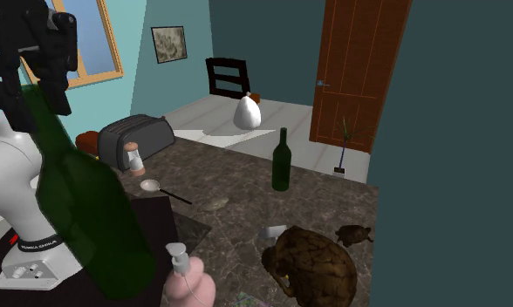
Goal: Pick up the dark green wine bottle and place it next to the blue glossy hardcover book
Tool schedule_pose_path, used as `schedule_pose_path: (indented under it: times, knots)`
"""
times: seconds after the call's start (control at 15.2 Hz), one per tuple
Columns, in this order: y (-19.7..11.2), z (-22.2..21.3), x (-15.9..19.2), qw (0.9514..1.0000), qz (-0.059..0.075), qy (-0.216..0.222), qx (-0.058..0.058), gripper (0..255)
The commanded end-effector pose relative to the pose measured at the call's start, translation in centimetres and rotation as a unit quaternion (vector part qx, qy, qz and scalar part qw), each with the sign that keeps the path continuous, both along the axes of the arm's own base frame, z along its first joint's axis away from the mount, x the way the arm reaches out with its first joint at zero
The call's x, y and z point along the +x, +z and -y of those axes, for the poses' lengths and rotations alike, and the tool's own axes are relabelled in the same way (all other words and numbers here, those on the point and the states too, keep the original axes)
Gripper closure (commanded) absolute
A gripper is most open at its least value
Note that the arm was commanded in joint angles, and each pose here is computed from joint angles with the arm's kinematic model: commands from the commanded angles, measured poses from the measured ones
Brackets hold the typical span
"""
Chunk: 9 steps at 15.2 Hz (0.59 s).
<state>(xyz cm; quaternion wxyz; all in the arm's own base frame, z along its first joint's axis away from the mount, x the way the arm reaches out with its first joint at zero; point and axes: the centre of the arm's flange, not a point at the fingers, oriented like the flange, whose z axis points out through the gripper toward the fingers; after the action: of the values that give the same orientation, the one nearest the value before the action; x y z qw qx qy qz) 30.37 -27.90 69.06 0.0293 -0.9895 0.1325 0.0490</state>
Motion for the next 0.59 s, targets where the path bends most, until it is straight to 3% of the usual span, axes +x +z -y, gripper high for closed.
schedule_pose_path:
  times: [0.0,0.13,0.53]
  knots:
    - [1.1,1.8,-1.5,1.0,0.0,0.001,0.0,255]
    - [2.1,3.6,-2.7,1.0,0.0,0.001,0.0,255]
    - [-1.1,3.6,-2.7,1.0,0.0,0.001,0.0,255]
